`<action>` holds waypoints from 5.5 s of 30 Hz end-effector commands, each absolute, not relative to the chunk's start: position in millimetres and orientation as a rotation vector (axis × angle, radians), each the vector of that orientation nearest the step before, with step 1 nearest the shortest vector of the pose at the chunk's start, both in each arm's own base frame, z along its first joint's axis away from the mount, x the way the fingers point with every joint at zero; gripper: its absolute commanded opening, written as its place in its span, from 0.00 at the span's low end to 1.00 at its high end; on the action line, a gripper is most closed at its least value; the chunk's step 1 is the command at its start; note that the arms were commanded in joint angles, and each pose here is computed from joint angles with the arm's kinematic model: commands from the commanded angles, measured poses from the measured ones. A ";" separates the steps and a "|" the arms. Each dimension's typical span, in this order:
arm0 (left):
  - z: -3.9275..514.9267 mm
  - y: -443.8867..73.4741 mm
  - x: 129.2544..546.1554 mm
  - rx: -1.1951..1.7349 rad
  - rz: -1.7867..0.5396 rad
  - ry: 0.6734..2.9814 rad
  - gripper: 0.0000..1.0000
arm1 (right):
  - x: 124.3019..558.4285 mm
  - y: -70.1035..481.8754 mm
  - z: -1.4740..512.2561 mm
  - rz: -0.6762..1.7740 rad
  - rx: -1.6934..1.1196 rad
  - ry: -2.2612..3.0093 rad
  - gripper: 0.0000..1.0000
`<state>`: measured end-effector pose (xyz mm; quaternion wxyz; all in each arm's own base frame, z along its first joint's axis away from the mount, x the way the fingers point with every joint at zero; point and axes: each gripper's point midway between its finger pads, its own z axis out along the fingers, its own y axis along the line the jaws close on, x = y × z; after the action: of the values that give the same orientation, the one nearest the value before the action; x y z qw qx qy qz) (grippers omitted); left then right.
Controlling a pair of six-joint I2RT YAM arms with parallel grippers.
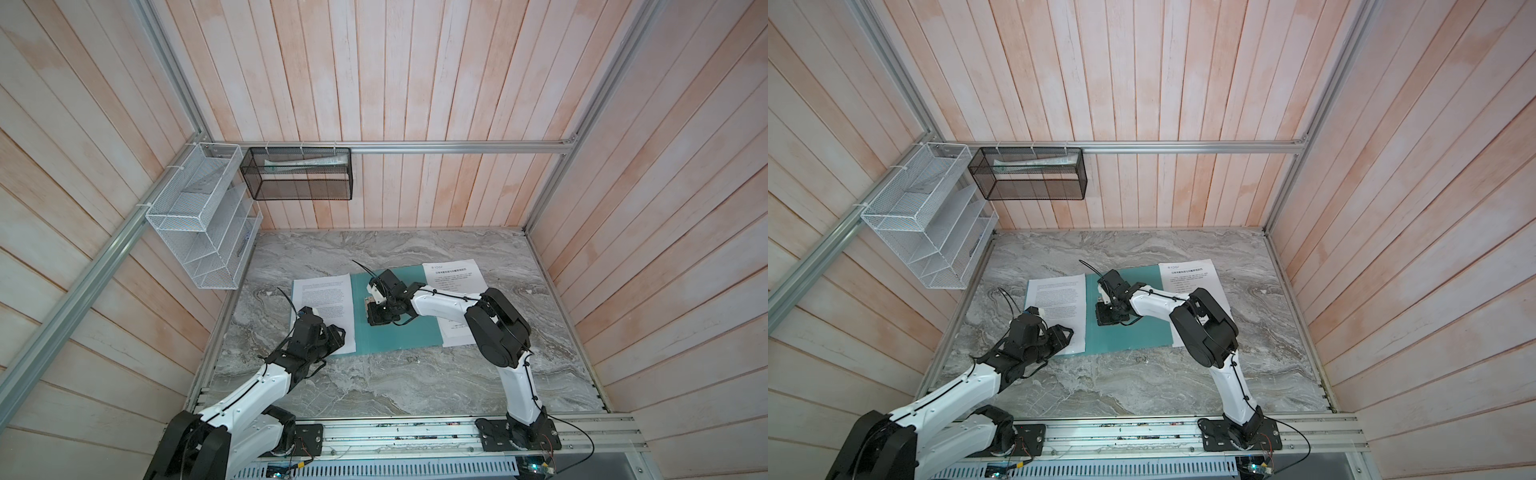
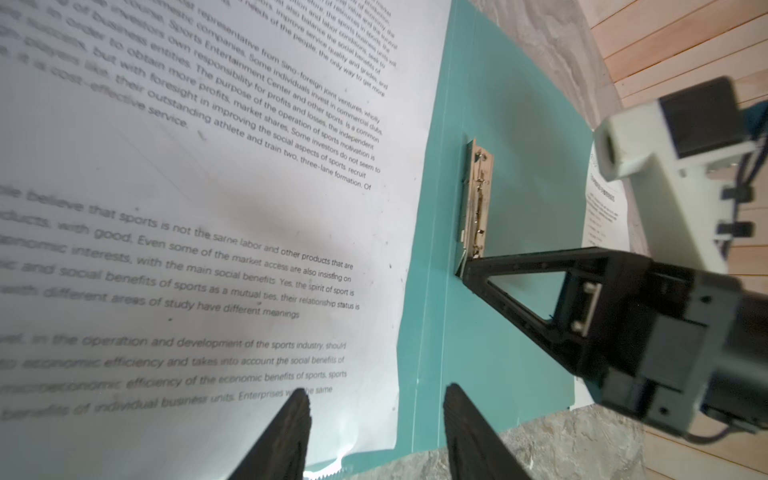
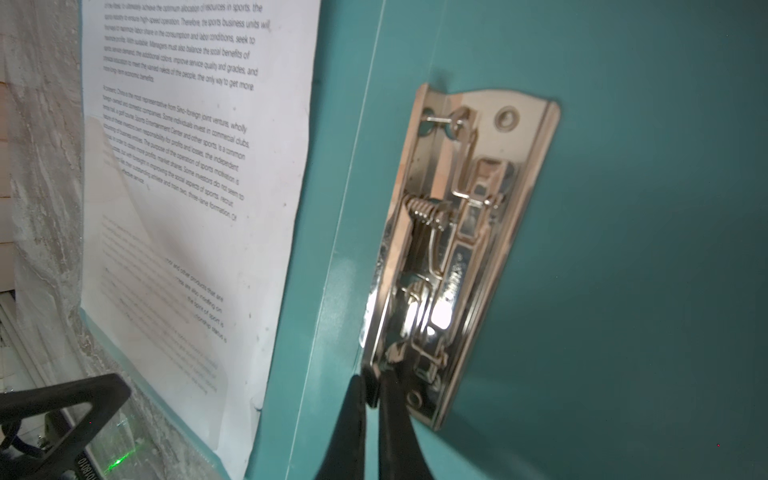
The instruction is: Put the files into the folder
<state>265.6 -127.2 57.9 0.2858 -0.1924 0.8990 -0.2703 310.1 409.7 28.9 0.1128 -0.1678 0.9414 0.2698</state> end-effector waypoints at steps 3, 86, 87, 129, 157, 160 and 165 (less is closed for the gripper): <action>47.0 -128.9 271.7 -0.486 -0.742 2.386 0.50 | 294.7 393.0 -5.6 0.706 -0.502 2.879 0.05; -1.4 -108.2 252.0 -0.559 -0.594 2.574 0.45 | 324.5 374.8 97.6 1.447 -0.169 2.679 0.07; -0.2 -109.2 252.8 -0.552 -0.598 2.576 0.45 | 322.6 371.0 89.2 1.439 -0.150 2.695 0.04; 131.0 -138.5 308.7 -0.176 -0.682 2.349 0.69 | 564.3 330.8 95.5 0.554 -0.368 2.476 0.64; 117.1 -164.1 306.1 -0.111 -0.765 2.366 0.69 | 512.3 297.8 22.2 0.540 -0.520 2.730 0.60; 116.9 -166.5 305.4 -0.105 -0.772 2.367 0.69 | 496.0 298.1 19.1 0.542 -0.531 2.765 0.59; 115.0 -167.9 305.1 -0.107 -0.770 2.370 0.68 | 482.5 298.2 19.2 0.500 -0.516 2.777 0.57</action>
<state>307.3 -164.7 119.7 0.3220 -0.0424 0.9011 -0.2871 505.9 299.1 33.0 0.1730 -0.1806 0.9500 0.1870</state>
